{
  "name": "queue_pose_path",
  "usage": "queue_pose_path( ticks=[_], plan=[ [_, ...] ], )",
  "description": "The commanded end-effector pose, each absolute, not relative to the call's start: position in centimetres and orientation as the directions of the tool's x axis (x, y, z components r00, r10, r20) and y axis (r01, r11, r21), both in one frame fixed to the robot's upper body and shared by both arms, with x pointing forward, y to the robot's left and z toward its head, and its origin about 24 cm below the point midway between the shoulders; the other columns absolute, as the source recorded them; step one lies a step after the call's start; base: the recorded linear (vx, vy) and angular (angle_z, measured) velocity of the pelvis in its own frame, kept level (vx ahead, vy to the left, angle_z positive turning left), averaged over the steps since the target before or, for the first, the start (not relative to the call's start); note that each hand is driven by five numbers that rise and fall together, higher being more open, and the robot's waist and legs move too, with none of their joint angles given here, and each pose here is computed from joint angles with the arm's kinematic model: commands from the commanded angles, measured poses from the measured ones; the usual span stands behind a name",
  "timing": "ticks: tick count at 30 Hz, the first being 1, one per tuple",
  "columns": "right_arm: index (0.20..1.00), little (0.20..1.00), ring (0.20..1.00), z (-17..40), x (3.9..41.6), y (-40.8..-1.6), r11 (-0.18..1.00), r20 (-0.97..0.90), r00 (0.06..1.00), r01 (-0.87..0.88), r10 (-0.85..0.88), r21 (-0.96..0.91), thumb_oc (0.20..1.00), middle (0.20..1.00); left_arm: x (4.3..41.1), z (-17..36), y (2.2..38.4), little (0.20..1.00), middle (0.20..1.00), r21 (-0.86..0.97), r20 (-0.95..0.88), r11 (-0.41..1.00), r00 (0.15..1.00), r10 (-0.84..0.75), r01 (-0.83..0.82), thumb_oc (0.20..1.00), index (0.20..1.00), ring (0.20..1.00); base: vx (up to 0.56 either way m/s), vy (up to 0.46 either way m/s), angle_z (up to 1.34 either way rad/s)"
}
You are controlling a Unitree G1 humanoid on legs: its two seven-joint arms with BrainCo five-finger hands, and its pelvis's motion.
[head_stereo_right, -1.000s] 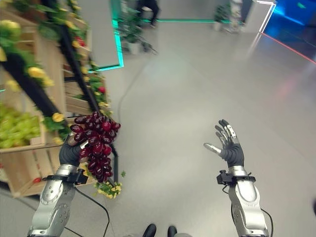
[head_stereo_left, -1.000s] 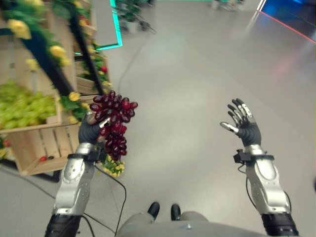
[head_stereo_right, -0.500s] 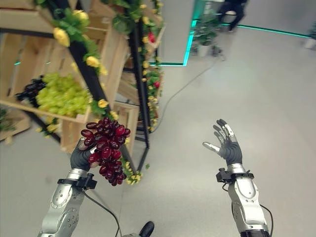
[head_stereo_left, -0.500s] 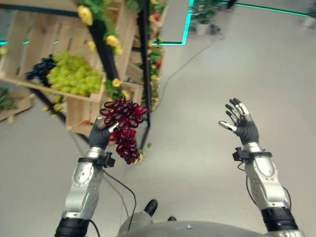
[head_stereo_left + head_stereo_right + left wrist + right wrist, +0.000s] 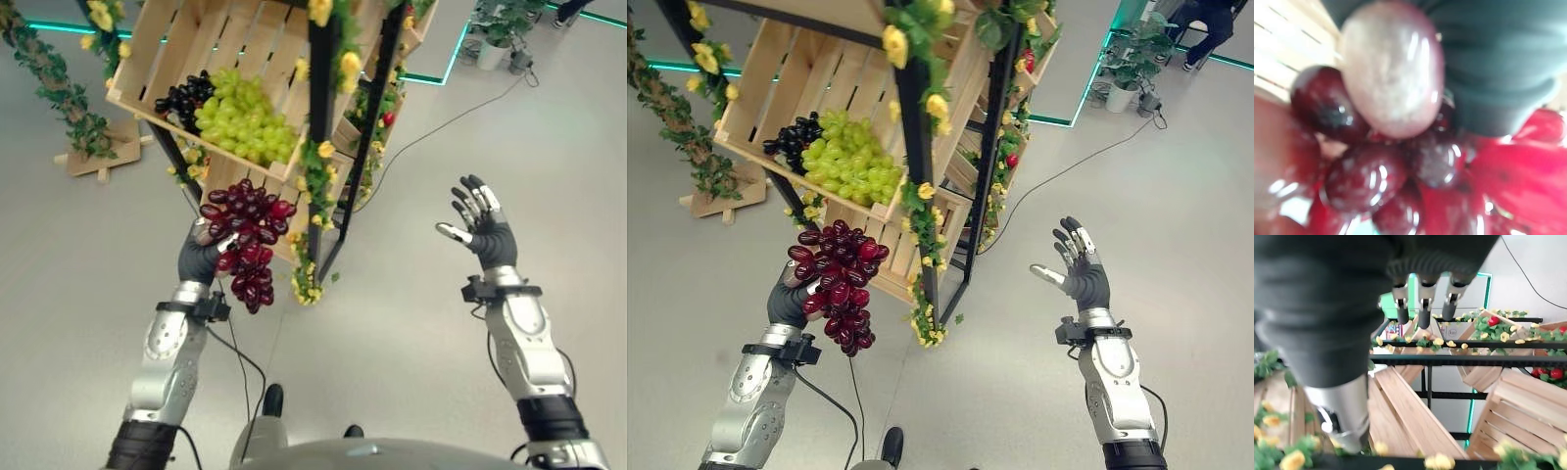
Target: Pick up the fruits from the basket on one side to the basket on the other side
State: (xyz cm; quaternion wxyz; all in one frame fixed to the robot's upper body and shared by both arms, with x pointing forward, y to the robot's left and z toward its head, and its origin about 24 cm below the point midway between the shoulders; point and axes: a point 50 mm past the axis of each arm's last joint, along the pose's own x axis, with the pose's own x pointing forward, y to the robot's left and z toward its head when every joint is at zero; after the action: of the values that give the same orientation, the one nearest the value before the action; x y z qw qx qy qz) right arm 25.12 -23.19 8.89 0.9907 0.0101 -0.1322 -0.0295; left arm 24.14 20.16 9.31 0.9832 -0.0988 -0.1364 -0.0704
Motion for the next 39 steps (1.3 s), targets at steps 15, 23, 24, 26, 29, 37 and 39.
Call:
queue_pose_path(
  ticks=[15,23,24,26,29,37,39],
  plan=[
    [1.0,1.0,1.0,8.2,24.5,-24.0,0.991,0.235,0.968,0.105,-0.082,-0.087,1.0,1.0,24.6,13.4,21.2,0.2,0.2,-0.066,0.45,0.982,0.884,-0.129,0.177,0.2,0.2,0.2,0.1,0.341,0.13],
    [1.0,1.0,1.0,7.9,23.8,-24.7,0.991,0.227,0.969,0.115,-0.096,-0.073,1.0,1.0,24.7,13.3,20.9,0.2,0.2,-0.068,0.44,0.979,0.887,-0.143,0.192,0.2,0.2,0.2,0.2,0.022,0.31],
    [1.0,1.0,1.0,7.9,23.9,-24.5,0.991,0.228,0.969,0.114,-0.095,-0.069,1.0,1.0,24.9,13.3,20.7,0.2,0.2,-0.071,0.444,0.978,0.885,-0.144,0.194,0.2,0.2,0.2,0.13,-0.08,0.47],
    [1.0,1.0,1.0,7.8,23.9,-24.4,0.992,0.224,0.97,0.113,-0.096,-0.063,1.0,1.0,24.8,13.1,20.6,0.2,0.2,-0.065,0.436,0.978,0.887,-0.15,0.198,0.2,0.2,0.2,0.17,-0.17,0.46],
    [1.0,1.0,1.0,7.7,24.0,-24.3,0.992,0.221,0.971,0.106,-0.09,-0.062,1.0,1.0,24.9,13.0,20.3,0.2,0.2,-0.067,0.434,0.976,0.887,-0.158,0.206,0.2,0.2,0.2,0.2,-0.2,0.71],
    [1.0,1.0,1.0,8.3,24.0,-24.7,0.995,0.236,0.969,0.082,-0.067,-0.057,1.0,1.0,24.8,12.2,19.6,0.2,0.2,-0.145,0.418,0.96,0.894,-0.159,0.239,0.2,0.2,0.2,0.14,-0.267,0.35],
    [1.0,1.0,1.0,8.5,24.0,-24.8,0.995,0.242,0.968,0.087,-0.073,-0.047,1.0,1.0,24.8,12.1,19.6,0.2,0.2,-0.157,0.419,0.959,0.895,-0.152,0.236,0.2,0.2,0.2,0.01,-0.188,-0.04]
  ],
)
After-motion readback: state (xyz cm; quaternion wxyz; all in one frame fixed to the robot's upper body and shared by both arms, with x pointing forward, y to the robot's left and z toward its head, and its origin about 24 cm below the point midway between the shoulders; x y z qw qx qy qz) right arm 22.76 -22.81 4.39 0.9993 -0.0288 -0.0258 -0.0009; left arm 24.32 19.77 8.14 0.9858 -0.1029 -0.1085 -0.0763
